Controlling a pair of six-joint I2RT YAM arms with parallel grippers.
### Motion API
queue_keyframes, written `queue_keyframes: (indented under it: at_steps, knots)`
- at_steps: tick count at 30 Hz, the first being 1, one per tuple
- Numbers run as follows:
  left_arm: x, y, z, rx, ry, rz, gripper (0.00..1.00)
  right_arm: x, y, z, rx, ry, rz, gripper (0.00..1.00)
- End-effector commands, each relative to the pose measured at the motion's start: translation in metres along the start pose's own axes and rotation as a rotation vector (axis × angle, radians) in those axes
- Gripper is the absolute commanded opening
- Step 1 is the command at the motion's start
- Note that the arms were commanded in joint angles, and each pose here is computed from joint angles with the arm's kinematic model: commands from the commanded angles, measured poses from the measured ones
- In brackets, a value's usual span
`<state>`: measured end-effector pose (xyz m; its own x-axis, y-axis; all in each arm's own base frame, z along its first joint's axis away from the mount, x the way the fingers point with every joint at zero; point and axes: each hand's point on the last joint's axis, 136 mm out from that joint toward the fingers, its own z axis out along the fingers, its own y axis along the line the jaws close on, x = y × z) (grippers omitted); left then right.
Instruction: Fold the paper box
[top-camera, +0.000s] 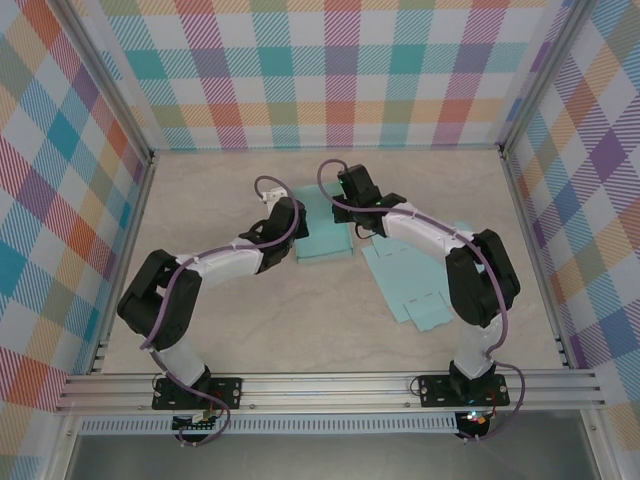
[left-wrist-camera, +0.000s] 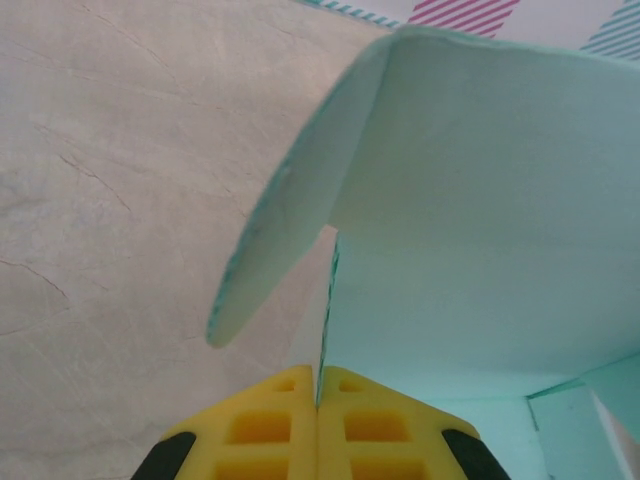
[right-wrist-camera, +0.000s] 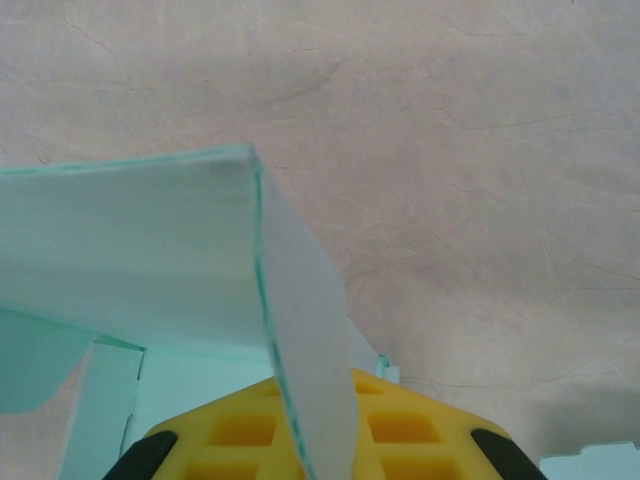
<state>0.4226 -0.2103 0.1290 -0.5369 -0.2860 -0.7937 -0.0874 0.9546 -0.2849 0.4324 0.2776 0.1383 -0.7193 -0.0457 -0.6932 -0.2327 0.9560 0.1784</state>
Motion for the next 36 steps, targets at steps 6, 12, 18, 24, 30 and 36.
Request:
queue_keyframes:
  at_steps: [6,12,18,24,30,36]
  knots:
    - [0.018,-0.028,-0.004,0.06,-0.003,-0.035,0.0,0.022,0.022,0.0,-0.082,-0.006,0.009,0.13]
    - [0.035,-0.023,-0.008,0.05,0.013,-0.018,0.0,0.038,0.018,-0.005,-0.083,-0.004,0.013,0.12]
    - [0.051,-0.018,-0.014,0.045,0.023,0.005,0.0,0.055,0.015,-0.011,-0.092,-0.009,0.008,0.11]
    - [0.07,-0.007,-0.022,0.053,0.048,0.019,0.0,0.077,0.01,-0.017,-0.098,0.007,0.002,0.11]
    - [0.089,0.002,-0.032,0.091,0.066,0.023,0.09,0.1,0.011,-0.018,-0.112,0.006,-0.023,0.11]
    - [0.103,0.016,-0.042,0.116,0.084,0.02,0.26,0.122,0.002,-0.018,-0.104,-0.014,-0.023,0.1]
